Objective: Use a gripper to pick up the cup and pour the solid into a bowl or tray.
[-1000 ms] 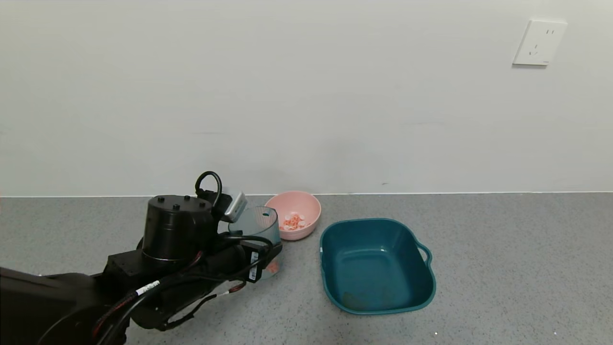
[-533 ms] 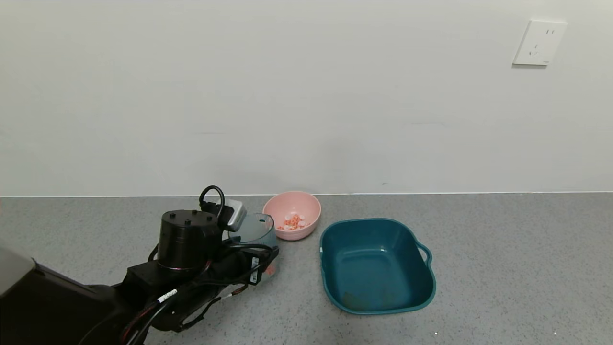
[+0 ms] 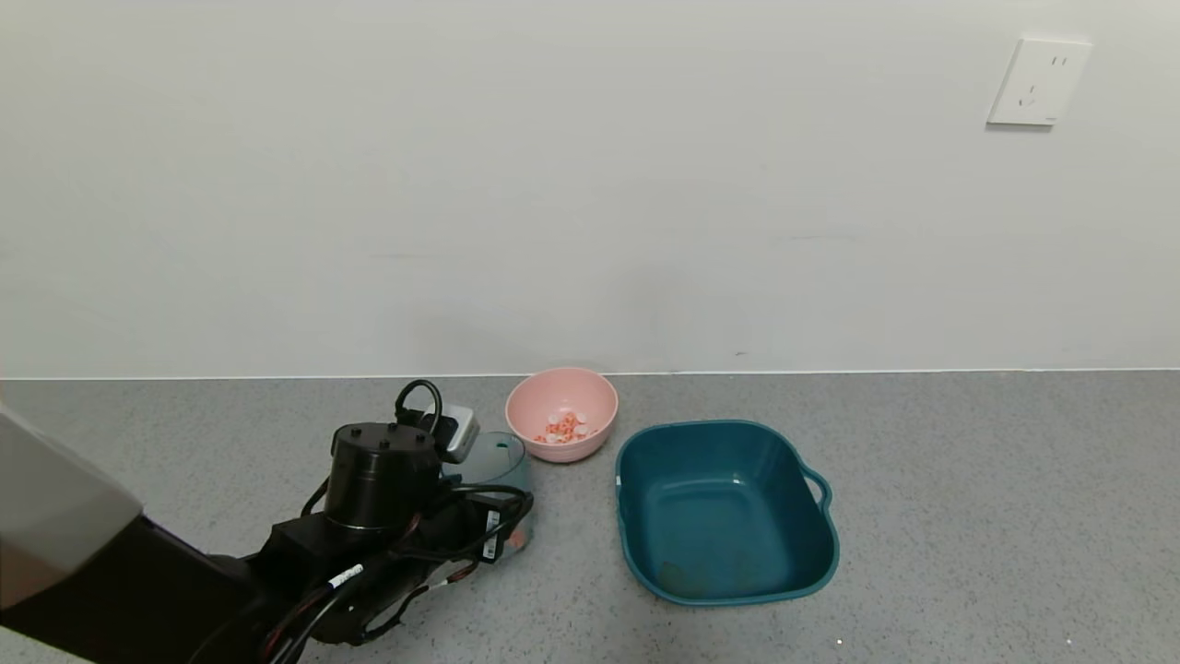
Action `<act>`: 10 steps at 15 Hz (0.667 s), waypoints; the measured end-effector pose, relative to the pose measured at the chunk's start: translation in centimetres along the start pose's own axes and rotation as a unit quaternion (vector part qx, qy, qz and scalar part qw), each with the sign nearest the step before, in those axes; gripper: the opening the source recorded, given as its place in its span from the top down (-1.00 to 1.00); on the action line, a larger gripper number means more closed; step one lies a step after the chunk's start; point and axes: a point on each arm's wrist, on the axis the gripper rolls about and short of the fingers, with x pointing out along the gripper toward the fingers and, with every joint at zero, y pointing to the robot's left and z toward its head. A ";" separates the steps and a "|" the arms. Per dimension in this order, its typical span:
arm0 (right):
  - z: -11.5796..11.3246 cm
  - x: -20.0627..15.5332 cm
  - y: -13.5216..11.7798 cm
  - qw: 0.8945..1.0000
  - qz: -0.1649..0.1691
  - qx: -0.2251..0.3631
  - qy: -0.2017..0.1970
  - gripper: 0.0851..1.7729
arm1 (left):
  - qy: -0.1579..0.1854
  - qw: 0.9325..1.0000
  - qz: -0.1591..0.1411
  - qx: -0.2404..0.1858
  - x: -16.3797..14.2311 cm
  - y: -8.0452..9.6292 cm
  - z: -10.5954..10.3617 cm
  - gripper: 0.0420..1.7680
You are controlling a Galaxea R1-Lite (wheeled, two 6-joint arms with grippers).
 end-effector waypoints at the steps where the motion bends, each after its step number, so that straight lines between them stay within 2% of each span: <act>1: 0.0 0.0 0.0 1.000 0.000 0.000 0.000 -0.93 | -0.005 1.000 -0.001 -0.002 0.2 0.0 0.0 -0.45; 4: 0.0 0.0 0.0 1.000 0.000 0.000 0.000 -0.93 | -0.025 1.000 -0.001 -0.003 0.8 0.0 -0.2 -0.45; 10: 0.0 0.0 0.0 1.000 0.000 0.000 0.000 -0.93 | -0.009 1.000 0.007 -0.001 1.7 0.4 -1.1 -0.45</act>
